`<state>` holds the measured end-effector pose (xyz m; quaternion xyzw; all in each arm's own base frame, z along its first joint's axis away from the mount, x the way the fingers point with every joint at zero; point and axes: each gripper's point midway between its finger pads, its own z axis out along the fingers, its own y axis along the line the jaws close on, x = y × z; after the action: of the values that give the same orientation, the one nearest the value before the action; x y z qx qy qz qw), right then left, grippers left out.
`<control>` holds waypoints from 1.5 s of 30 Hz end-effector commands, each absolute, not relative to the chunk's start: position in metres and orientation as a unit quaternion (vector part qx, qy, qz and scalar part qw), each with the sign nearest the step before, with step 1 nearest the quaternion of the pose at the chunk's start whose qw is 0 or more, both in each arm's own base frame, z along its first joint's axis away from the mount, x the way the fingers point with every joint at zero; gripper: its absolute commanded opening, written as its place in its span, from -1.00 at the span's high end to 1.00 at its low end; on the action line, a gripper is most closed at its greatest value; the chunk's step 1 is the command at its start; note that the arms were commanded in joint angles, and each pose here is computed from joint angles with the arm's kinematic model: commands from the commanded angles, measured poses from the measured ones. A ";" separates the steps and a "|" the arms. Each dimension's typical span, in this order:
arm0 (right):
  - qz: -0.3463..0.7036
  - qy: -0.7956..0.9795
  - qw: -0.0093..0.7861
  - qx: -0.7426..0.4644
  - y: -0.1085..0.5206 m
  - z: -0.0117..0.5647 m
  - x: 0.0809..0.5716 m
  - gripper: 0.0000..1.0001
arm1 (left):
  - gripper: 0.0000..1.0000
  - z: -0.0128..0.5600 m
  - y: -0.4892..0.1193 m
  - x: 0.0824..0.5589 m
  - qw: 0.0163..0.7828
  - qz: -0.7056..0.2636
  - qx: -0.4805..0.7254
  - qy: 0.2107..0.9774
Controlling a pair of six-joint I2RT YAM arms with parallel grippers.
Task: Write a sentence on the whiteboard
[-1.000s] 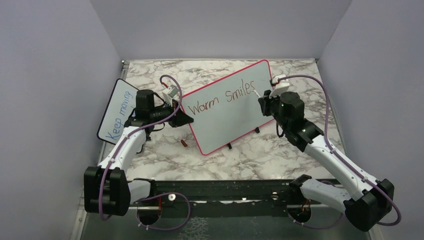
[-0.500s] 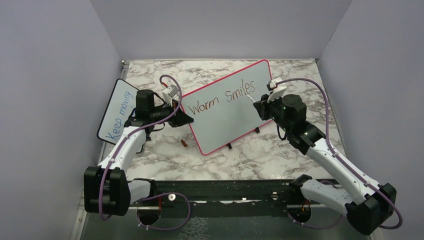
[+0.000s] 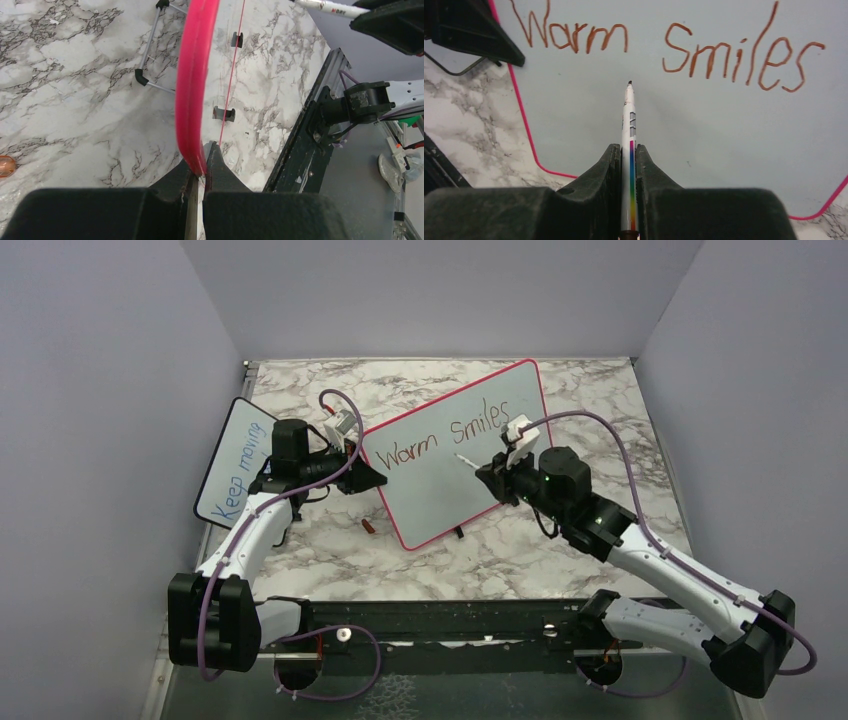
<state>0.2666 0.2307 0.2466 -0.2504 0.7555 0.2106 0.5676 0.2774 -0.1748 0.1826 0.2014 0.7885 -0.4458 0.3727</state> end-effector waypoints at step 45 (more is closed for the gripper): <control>0.157 0.747 0.583 -0.279 0.323 0.218 0.216 0.99 | 1.00 0.149 -0.153 0.285 0.372 -0.375 0.146 0.836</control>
<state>0.2092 0.3078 0.1839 -0.3047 0.7680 0.1397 0.5458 0.2757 -0.1731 0.1816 0.1794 0.7962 -0.4417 0.3726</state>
